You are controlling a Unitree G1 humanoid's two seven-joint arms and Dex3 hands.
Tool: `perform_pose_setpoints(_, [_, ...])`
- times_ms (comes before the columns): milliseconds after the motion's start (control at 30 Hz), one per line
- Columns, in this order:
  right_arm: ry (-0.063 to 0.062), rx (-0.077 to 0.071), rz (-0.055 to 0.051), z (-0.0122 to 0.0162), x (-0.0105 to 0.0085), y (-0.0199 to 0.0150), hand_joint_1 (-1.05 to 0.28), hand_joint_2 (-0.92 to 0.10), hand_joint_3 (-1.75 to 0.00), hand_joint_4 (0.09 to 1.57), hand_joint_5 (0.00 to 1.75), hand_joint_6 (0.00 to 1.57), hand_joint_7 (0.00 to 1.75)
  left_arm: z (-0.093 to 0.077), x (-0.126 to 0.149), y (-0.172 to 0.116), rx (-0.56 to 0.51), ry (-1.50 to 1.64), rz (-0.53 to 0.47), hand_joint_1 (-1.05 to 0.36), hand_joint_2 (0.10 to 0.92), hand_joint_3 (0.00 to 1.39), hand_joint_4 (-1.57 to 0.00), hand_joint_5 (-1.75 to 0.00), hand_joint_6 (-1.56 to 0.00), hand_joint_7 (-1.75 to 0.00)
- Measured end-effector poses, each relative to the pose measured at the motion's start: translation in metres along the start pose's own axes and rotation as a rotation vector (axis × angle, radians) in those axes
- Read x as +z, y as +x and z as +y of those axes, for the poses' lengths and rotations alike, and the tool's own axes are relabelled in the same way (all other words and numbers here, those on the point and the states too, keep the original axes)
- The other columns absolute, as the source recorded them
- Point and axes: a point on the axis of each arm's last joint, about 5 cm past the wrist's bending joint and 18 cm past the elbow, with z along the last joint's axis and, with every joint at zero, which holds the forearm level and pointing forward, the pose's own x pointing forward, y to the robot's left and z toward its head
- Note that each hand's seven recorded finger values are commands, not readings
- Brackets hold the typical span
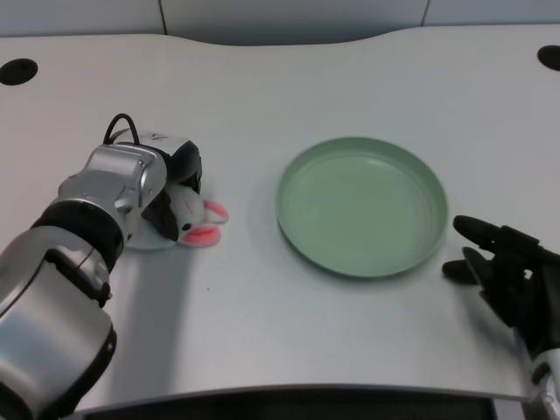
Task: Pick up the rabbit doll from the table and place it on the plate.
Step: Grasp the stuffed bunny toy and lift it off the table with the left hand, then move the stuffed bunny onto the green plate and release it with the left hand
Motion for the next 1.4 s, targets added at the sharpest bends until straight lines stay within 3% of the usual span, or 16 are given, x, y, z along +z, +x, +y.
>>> perform_pose_setpoints(100, [0.0, 0.0, 0.0, 0.0, 0.0, -0.0001, -0.41, -0.92, -0.19, 0.79, 0.74, 0.97, 0.0, 0.0, 0.0, 0.0, 0.0, 0.007, -0.001, -0.36, 0.775, 0.0, -0.61, -1.22, -1.0, -0.28])
perform_pose_setpoints(200, [0.0, 0.0, 0.0, -0.0001, 0.0, -0.0001, -0.42, -0.92, -0.19, 0.8, 0.74, 0.97, 0.0, 0.0, 0.0, 0.0, 0.002, 0.005, -0.009, -0.31, 0.773, 0.0, -0.56, -1.49, -0.76, -0.9])
perform_pose_setpoints(267, [-0.002, 0.0, -0.004, -0.0001, 0.0009, -0.0001, -0.42, -0.92, -0.2, 0.79, 0.74, 0.97, 0.0, 0.0, 0.0, 0.0, 0.003, 0.003, -0.016, -0.27, 0.779, 0.0, -0.57, -1.48, -0.71, -0.98])
perform_pose_setpoints(333, [-0.003, 0.001, -0.008, -0.0001, 0.0016, 0.0002, -0.4, -0.92, -0.2, 0.79, 0.74, 0.96, 0.0, 0.0, 0.0, 0.0, 0.006, -0.003, -0.022, -0.24, 0.79, 0.0, -0.59, -1.39, -0.75, -0.86])
perform_pose_setpoints(400, [-0.002, 0.001, -0.008, -0.0002, 0.0016, 0.0002, -0.41, -0.92, -0.19, 0.79, 0.74, 0.97, 0.0, 0.001, 0.0, 0.0, 0.013, -0.019, -0.033, -0.21, 0.807, 0.0, -0.61, -1.17, -0.84, -0.59])
perform_pose_setpoints(467, [-0.001, 0.001, -0.008, -0.0003, 0.0016, 0.0002, -0.42, -0.92, -0.19, 0.79, 0.74, 0.97, 0.01, 0.0, -0.001, 0.0, 0.024, -0.029, -0.041, -0.21, 0.815, 0.0, -0.62, -1.11, -0.9, -0.48])
perform_pose_setpoints(833, [0.0, 0.0, -0.005, -0.0006, 0.001, -0.0001, -0.41, -0.92, -0.18, 0.8, 0.74, 0.97, 0.01, -0.001, -0.004, -0.001, 0.075, -0.099, -0.07, -0.2, 0.849, 0.0, -0.6, -0.99, -0.99, -0.33])
perform_pose_setpoints(867, [0.0, -0.001, -0.003, -0.0006, 0.0008, -0.0002, -0.42, -0.92, -0.18, 0.8, 0.73, 0.97, 0.01, -0.001, -0.005, -0.001, 0.081, -0.117, -0.075, -0.19, 0.857, 0.01, -0.55, -1.15, -0.96, -0.45])
perform_pose_setpoints(900, [-0.001, 0.0, -0.002, -0.0006, 0.0005, -0.0003, -0.42, -0.92, -0.18, 0.8, 0.73, 0.97, 0.01, -0.001, -0.006, -0.002, 0.089, -0.135, -0.078, -0.17, 0.863, 0.0, -0.5, -1.5, -0.7, -1.11])
perform_pose_setpoints(933, [-0.001, -0.001, 0.001, -0.0007, 0.0001, -0.0005, -0.42, -0.92, -0.18, 0.8, 0.73, 0.97, 0.01, -0.001, -0.008, -0.002, 0.096, -0.152, -0.082, -0.16, 0.866, 0.0, -0.48, -1.64, -0.57, -1.44])
perform_pose_setpoints(1000, [-0.001, -0.001, 0.004, -0.0007, -0.0005, -0.0007, -0.42, -0.92, -0.18, 0.8, 0.73, 0.97, 0.01, -0.001, -0.01, -0.003, 0.109, -0.187, -0.09, -0.12, 0.888, 0.01, -0.62, -1.72, -0.54, -1.65])
perform_pose_setpoints(1067, [0.0, -0.001, 0.007, -0.0008, -0.0012, -0.0011, -0.42, -0.92, -0.18, 0.81, 0.74, 0.98, 0.01, 0.001, -0.013, -0.004, 0.128, -0.24, -0.105, -0.11, 0.897, 0.01, -0.72, -1.74, -0.55, -1.73])
perform_pose_setpoints(1400, [-0.001, 0.004, 0.007, -0.0005, -0.0019, -0.0015, -0.42, -0.92, -0.18, 0.81, 0.74, 0.98, 0.01, 0.014, -0.029, -0.012, 0.252, -0.382, -0.174, -0.14, 0.888, 0.01, -0.78, -1.75, -0.57, -1.75])
